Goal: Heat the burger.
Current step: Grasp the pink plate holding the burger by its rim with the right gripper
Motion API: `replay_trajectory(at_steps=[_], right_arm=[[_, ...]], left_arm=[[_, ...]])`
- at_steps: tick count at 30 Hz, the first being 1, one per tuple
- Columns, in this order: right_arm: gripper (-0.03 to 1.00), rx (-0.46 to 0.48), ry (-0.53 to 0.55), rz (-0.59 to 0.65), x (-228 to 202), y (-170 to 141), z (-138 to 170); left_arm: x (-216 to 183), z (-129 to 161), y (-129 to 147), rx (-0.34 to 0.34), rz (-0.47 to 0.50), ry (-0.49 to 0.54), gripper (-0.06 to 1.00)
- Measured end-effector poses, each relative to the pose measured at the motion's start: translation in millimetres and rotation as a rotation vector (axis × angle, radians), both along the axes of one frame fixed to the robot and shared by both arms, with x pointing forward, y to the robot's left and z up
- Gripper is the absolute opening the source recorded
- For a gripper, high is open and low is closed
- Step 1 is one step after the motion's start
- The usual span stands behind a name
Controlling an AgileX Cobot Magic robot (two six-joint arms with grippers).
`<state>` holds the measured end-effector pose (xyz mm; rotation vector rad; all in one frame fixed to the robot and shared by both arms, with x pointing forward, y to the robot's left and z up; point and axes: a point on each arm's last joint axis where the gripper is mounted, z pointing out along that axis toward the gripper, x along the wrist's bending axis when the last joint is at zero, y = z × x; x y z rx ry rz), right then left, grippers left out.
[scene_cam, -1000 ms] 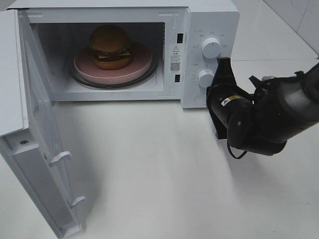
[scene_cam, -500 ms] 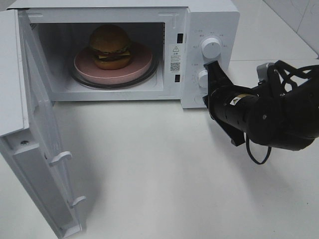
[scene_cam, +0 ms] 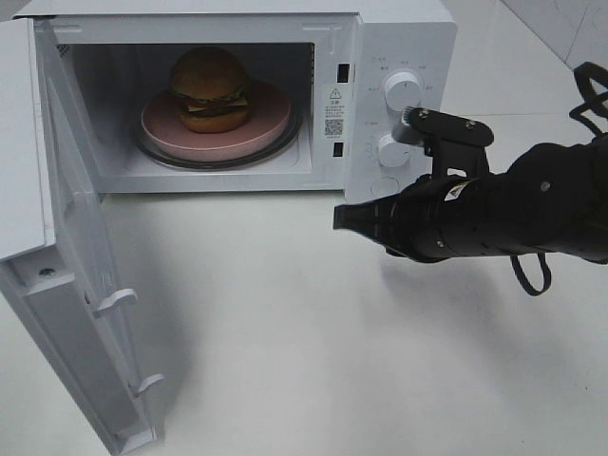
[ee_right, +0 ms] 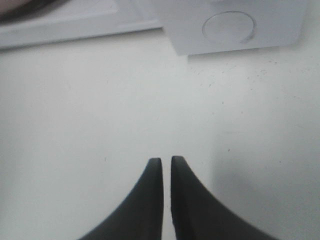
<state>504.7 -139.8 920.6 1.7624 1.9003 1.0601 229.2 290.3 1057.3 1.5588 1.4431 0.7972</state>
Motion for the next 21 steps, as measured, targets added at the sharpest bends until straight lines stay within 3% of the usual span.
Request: replay_trajectory(at_steps=[1, 4, 13, 18, 21], right_arm=[[0.05, -0.069, 0.012, 0.097, -5, 0, 3], [0.06, -0.129, 0.023, 0.205, -12, 1, 9], [0.08, -0.188, 0.1, 0.424, -25, 7, 34], [0.1, -0.306, 0.168, 0.598, -23, 13, 52], [0.1, -0.344, 0.171, 0.633, -20, 14, 60]], left_arm=[[0, 0, 0, 0.0, 0.0, 0.0, 0.99], [0, 0, 0, 0.0, 0.0, 0.0, 0.99], [0, 0, 0, 0.0, 0.0, 0.0, 0.99], [0, 0, 0, 0.0, 0.0, 0.0, 0.99], [0, 0, 0, 0.0, 0.0, 0.0, 0.99]])
